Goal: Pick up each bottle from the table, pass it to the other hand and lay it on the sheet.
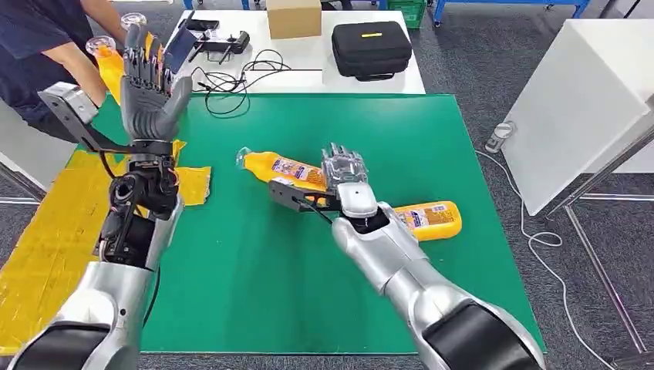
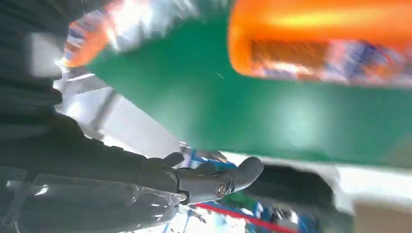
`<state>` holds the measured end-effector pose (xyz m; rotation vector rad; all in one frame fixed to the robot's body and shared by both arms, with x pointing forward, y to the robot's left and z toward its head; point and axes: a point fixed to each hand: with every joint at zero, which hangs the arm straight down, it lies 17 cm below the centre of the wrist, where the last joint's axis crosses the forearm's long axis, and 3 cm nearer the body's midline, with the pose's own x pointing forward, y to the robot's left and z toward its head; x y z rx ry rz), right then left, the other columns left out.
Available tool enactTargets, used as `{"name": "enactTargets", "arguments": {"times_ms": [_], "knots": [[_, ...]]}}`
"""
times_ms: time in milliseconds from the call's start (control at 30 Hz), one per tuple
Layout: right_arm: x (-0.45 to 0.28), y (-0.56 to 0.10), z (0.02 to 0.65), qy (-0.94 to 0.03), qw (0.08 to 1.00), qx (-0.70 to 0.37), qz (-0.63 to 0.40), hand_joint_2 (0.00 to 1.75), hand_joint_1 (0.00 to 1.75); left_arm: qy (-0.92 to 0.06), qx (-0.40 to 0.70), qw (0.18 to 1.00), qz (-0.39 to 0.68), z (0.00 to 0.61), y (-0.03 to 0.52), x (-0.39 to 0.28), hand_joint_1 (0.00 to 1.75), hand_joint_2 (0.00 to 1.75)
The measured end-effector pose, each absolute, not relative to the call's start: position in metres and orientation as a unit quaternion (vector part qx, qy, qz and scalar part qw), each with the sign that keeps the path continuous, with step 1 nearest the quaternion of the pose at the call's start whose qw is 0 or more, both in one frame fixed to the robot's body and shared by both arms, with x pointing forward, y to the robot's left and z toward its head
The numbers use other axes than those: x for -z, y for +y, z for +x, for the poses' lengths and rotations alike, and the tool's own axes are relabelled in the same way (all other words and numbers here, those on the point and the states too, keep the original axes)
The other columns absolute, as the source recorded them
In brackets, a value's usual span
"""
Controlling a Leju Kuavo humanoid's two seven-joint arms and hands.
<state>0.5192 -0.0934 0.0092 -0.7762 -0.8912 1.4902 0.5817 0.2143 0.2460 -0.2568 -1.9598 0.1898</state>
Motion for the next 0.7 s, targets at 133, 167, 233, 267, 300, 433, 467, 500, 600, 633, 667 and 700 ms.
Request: {"name": "enactTargets", "arguments": {"times_ms": [133, 167, 233, 267, 300, 433, 467, 500, 600, 633, 667, 700], "knots": [[-0.038, -0.062, 0.531, -0.463, 0.547, -0.622, -0.316, 1.75, 0.00, -0.831, -0.086, 0.542, -0.091, 0.572, 0.238, -0.231, 0.00, 1.75], [-0.042, -0.059, 0.532, -0.468, 0.544, -0.620, -0.316, 1.75, 0.00, -0.831, -0.087, 0.542, -0.088, 0.569, 0.243, -0.227, 0.00, 1.75], [-0.043, -0.058, 0.532, -0.470, 0.544, -0.620, -0.316, 1.75, 0.00, -0.831, -0.088, 0.542, -0.087, 0.568, 0.246, -0.225, 0.00, 1.75], [-0.043, -0.058, 0.532, -0.470, 0.544, -0.620, -0.316, 1.75, 0.00, -0.831, -0.088, 0.542, -0.087, 0.568, 0.246, -0.225, 0.00, 1.75], [-0.043, -0.058, 0.532, -0.470, 0.544, -0.620, -0.316, 1.75, 0.00, -0.831, -0.088, 0.542, -0.087, 0.568, 0.246, -0.225, 0.00, 1.75], [-0.046, -0.056, 0.533, -0.474, 0.542, -0.618, -0.317, 1.75, 0.00, -0.832, -0.091, 0.542, -0.081, 0.565, 0.254, -0.222, 0.00, 1.75], [-0.050, -0.053, 0.534, -0.480, 0.539, -0.616, -0.316, 1.75, 0.00, -0.830, -0.092, 0.544, -0.081, 0.564, 0.258, -0.219, 0.00, 1.75], [-0.060, -0.048, 0.538, -0.503, 0.528, -0.605, -0.319, 1.75, 0.00, -0.821, -0.092, 0.555, -0.098, 0.565, 0.257, -0.215, 0.00, 1.75], [-0.074, -0.047, 0.542, -0.534, 0.511, -0.589, -0.328, 1.75, 0.00, -0.824, -0.093, 0.551, -0.090, 0.563, 0.267, -0.213, 0.00, 1.75], [-0.074, -0.050, 0.541, -0.541, 0.506, -0.584, -0.330, 1.75, 0.00, -0.825, -0.096, 0.550, -0.086, 0.562, 0.272, -0.210, 0.00, 1.75], [-0.073, -0.054, 0.538, -0.548, 0.504, -0.579, -0.334, 1.75, 0.00, -0.825, -0.100, 0.550, -0.085, 0.559, 0.279, -0.206, 0.00, 1.75], [-0.072, -0.061, 0.535, -0.555, 0.501, -0.571, -0.338, 1.75, 0.00, -0.825, -0.106, 0.549, -0.085, 0.556, 0.287, -0.201, 0.00, 1.75]]}}
